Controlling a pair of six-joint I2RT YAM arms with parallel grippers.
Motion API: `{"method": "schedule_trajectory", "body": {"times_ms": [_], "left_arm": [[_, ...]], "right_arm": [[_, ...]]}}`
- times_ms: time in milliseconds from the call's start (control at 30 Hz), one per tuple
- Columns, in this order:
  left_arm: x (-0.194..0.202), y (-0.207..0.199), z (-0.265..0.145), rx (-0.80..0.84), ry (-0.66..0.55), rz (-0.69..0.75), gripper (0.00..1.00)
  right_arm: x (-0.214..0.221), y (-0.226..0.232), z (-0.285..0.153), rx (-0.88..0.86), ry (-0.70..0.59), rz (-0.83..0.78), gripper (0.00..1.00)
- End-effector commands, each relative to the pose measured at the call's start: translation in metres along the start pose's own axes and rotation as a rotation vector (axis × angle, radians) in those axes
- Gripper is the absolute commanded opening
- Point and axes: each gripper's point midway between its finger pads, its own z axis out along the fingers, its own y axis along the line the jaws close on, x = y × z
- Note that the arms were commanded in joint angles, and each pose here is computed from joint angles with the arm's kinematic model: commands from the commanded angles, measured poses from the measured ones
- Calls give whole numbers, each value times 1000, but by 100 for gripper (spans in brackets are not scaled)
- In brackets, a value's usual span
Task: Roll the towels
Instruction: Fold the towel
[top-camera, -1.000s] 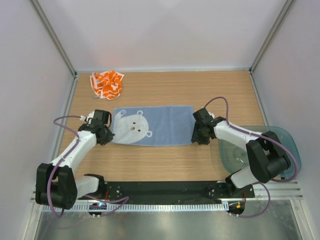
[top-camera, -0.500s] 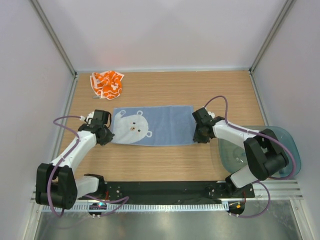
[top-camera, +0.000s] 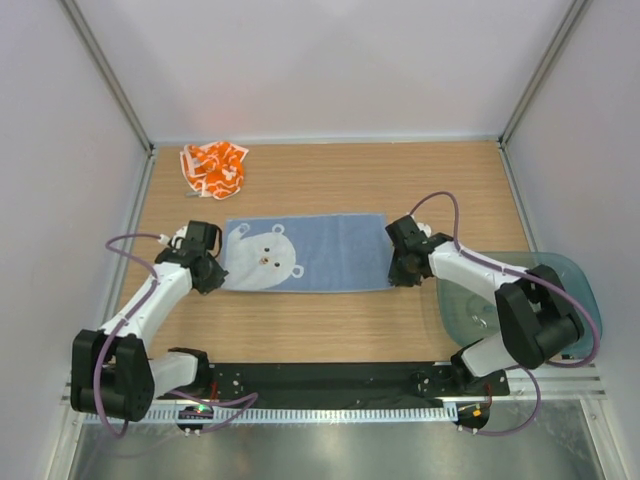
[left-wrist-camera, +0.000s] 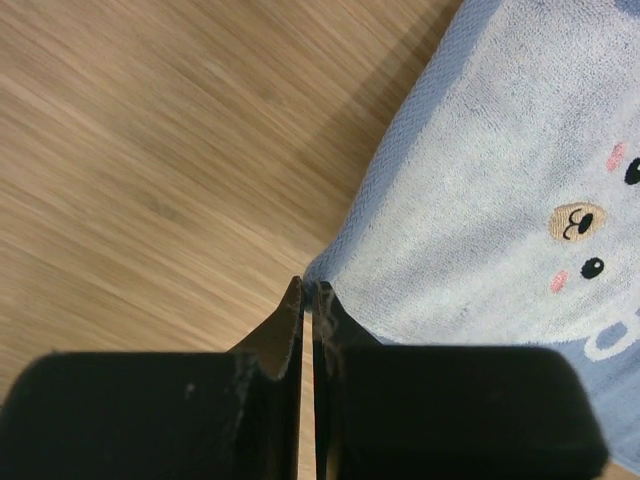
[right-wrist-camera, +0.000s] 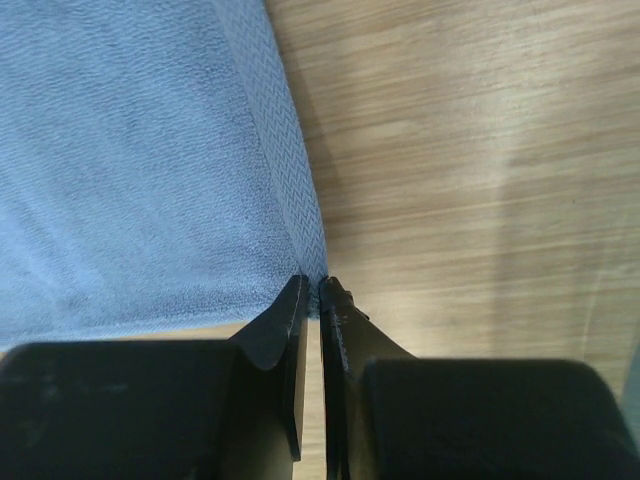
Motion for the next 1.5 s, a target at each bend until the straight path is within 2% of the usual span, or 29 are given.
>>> {"method": "schedule_trajectory", "body": {"times_ms": [0,333,567,867,1000,1467], "left_arm": [[-10,-1,-16,21,-25,-13,0],[1,-2,-36,73,17,-43,0],[3,4,-63,50,66,-27,0],[-28,-11,-83,77,6,26,1],[-43,-23,-75,51,11,56,1],[-77,-62,-17,-54,99,122,1]], "right_arm": [[-14,11,-26,-40,-60,-8,1],[6,14,-70,-66,-95,-34,1],[1,-5,-102,-53,-185,21,1],[-25,7,-115,-31,-225,-24,1],[-49,17,-115,11,-253,-53,1],[-88,31,-63,48,-155,-65,1]]}}
